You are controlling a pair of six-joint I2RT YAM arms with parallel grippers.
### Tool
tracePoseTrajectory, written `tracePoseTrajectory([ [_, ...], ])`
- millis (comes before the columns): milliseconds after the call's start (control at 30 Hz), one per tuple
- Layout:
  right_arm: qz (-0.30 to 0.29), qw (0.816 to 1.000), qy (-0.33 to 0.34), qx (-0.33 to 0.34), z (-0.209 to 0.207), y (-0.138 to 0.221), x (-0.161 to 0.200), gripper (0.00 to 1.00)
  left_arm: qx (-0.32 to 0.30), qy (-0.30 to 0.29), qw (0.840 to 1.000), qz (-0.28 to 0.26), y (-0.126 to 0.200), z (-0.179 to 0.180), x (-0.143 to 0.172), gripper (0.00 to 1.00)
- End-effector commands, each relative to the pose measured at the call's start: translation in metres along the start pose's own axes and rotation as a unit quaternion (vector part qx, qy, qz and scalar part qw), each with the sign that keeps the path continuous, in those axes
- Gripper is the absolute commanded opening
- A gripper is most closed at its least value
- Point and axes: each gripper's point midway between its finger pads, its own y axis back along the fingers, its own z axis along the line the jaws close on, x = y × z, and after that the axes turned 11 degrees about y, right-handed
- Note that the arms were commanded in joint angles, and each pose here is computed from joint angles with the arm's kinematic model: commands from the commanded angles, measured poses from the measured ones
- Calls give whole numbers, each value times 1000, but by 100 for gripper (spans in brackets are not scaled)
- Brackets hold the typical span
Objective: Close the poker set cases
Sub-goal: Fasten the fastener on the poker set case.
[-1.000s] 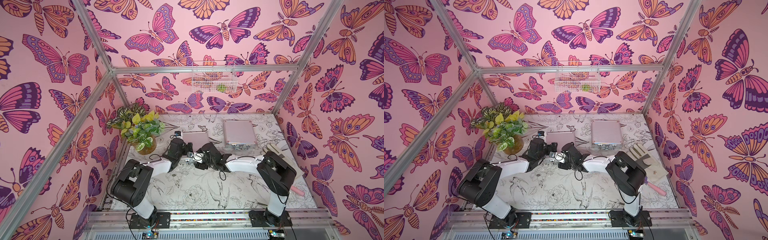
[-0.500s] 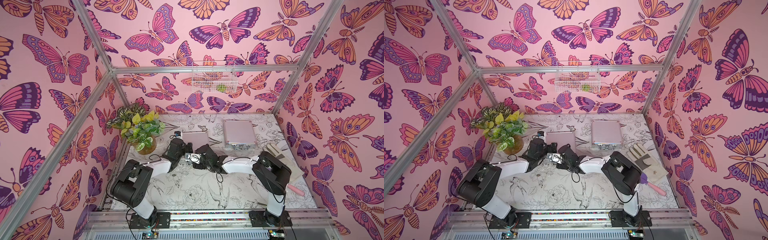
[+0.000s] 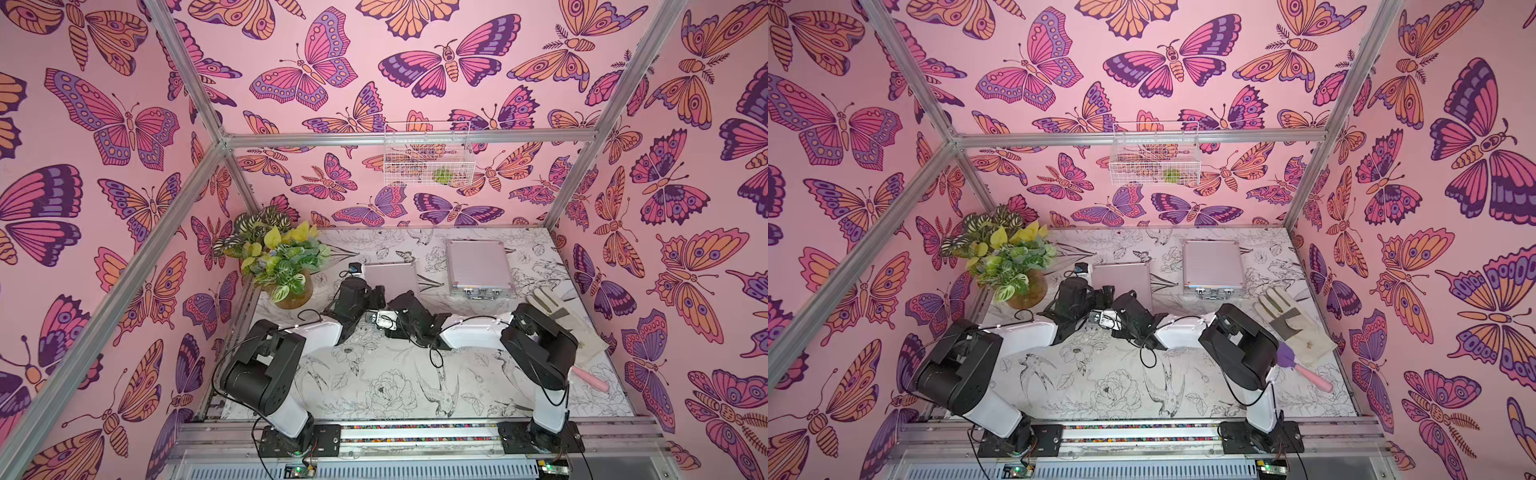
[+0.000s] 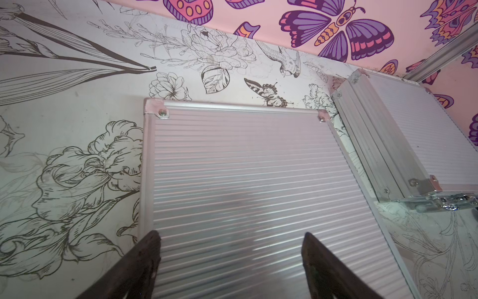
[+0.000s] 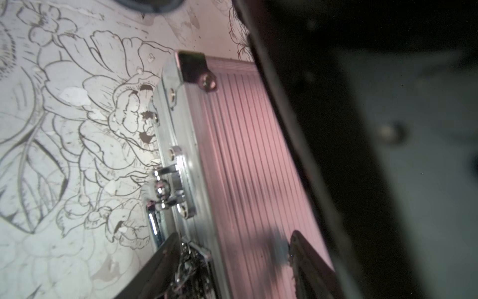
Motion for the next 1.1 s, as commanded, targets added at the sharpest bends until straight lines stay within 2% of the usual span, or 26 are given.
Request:
tracePoseTrajectory([
  [0,121,985,20,-125,56,-3,77,64,-123,7,981,152,13,74,92,86],
  [400,115,973,14,-201,50,11,86,57,-122,1,981,149,15,74,90,86],
  [567,110,967,2,-231,50,12,89,48,-122,0,981,150,15,74,90,86],
  [800,105,961,-9,-257,52,10,89,27,-122,0,981,151,14,74,90,86],
  [900,102,959,-14,-265,52,9,86,23,-123,-1,981,151,14,74,90,86],
  [1067,97,960,-25,-262,47,8,83,22,-123,-2,981,152,14,74,90,86],
])
